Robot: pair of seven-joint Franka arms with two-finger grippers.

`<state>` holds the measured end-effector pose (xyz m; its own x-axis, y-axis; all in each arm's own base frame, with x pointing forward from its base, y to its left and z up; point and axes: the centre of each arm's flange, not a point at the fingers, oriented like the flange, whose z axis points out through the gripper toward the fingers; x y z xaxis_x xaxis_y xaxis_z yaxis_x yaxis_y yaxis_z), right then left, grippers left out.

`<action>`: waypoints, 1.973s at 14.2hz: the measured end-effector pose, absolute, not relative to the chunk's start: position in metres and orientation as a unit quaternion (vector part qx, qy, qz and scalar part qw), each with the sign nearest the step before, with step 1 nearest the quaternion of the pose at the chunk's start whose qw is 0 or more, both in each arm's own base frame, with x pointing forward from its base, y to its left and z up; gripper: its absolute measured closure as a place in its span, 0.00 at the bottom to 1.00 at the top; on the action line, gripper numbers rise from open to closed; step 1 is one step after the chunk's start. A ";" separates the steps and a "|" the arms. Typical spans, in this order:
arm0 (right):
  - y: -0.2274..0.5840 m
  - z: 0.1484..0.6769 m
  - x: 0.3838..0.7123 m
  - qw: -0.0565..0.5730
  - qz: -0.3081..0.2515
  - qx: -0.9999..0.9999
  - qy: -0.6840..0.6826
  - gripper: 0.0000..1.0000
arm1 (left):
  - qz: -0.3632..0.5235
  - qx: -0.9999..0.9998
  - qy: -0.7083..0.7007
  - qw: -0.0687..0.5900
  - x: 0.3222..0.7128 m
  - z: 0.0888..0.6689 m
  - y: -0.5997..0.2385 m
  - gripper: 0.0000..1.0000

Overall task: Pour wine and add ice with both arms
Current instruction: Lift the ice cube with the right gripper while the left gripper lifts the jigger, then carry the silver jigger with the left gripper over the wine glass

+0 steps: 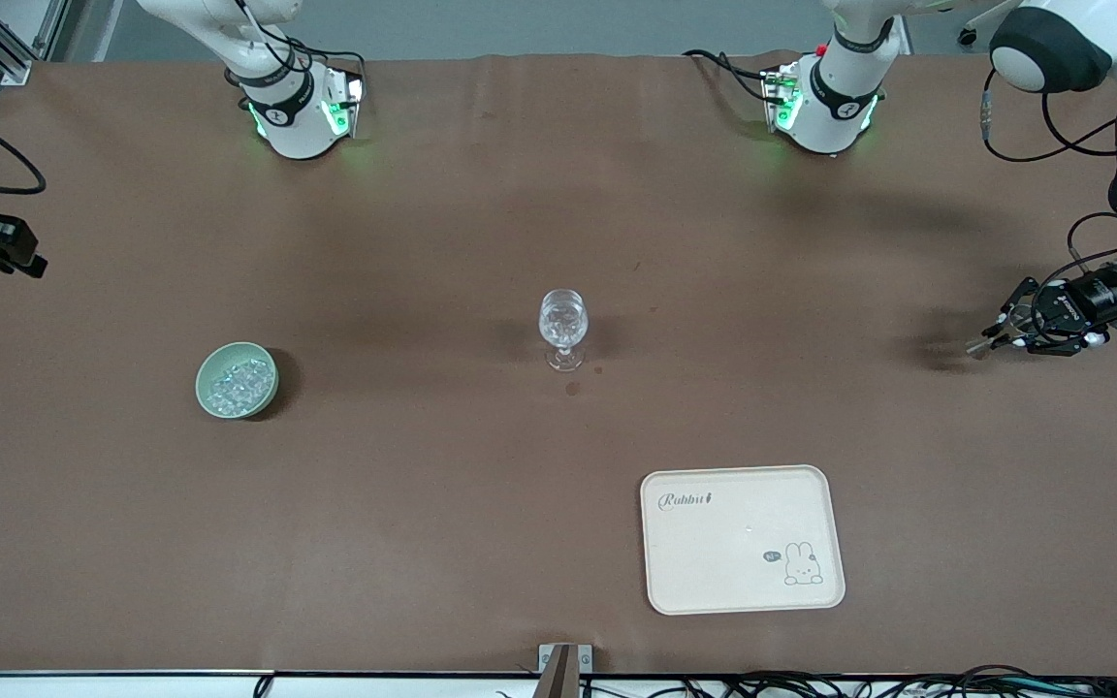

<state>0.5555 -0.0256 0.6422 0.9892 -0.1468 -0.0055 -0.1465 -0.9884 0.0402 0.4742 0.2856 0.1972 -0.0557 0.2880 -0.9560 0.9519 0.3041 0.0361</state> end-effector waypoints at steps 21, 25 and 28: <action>-0.019 0.641 0.556 0.020 -0.002 0.998 -0.067 0.72 | -0.389 0.579 0.594 0.401 0.583 0.404 -0.061 0.78; -0.019 0.641 0.556 0.020 -0.002 0.998 -0.067 0.72 | -0.373 0.612 0.595 0.364 0.572 0.428 -0.122 0.78; -0.019 0.641 0.556 0.020 -0.003 0.998 -0.067 0.72 | -0.360 0.621 0.602 0.351 0.563 0.425 -0.181 0.78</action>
<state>0.5564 -0.0185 0.6412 0.9910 -0.1337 -0.0026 -0.1335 -0.9903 0.0396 0.5630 -0.1807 0.4255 0.0174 0.4946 -0.8690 0.9996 -0.0295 0.0033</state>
